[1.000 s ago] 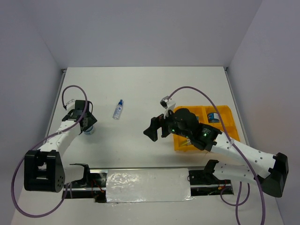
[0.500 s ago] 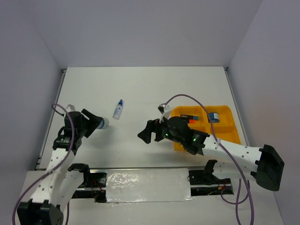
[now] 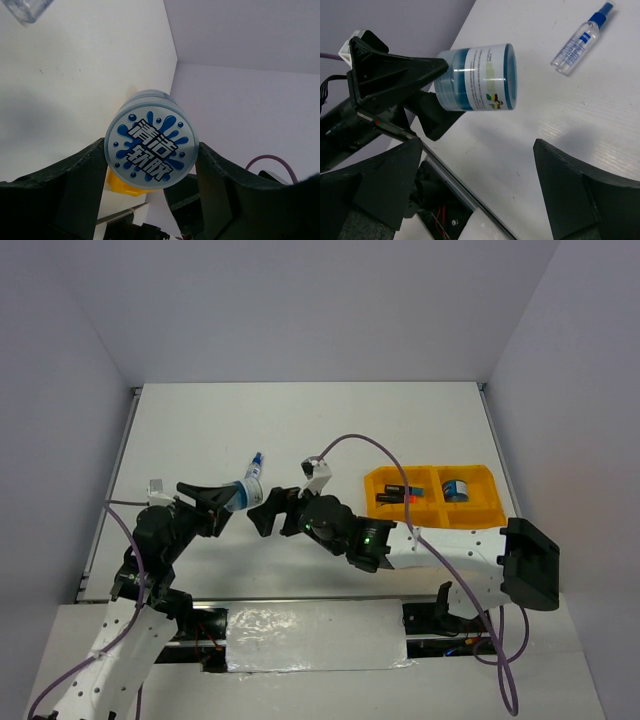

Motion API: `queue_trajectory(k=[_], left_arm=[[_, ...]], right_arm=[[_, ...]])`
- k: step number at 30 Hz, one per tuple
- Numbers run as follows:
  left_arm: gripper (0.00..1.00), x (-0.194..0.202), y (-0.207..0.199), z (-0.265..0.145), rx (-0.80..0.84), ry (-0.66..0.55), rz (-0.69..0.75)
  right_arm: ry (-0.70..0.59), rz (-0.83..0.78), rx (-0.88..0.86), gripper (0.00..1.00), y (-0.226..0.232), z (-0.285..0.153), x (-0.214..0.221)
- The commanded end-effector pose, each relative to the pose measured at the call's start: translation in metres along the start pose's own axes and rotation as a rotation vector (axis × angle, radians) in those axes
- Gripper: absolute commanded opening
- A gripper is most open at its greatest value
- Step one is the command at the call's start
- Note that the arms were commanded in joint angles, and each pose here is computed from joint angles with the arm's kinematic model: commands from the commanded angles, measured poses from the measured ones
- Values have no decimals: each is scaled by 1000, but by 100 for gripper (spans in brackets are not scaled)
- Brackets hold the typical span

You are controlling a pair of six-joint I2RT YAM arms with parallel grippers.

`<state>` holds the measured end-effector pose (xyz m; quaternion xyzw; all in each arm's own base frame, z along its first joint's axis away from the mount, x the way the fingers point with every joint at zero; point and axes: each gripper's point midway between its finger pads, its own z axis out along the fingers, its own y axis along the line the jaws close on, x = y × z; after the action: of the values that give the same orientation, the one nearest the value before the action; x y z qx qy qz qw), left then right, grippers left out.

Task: Sort the stationery into containers
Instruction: Place the stationery in the storage box.

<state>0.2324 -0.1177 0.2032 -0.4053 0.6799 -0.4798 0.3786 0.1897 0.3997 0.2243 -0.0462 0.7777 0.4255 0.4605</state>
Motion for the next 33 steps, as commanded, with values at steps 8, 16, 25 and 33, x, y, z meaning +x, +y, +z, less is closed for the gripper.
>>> queue_trajectory(k=[8,16,25,33], left_arm=[[0,6,-63,-15,168,56,-24],[0,8,-76,-18,193,74,-20],[3,10,-83,-25,208,83,-14],[99,-3,-121,-18,229,32,251]], right_arm=[[-75,-103,30,100,29,37,-22],[-69,-109,74,100,30,57,-17],[-138,-174,86,48,32,66,-33],[-111,-217,126,0,-2,41,-40]])
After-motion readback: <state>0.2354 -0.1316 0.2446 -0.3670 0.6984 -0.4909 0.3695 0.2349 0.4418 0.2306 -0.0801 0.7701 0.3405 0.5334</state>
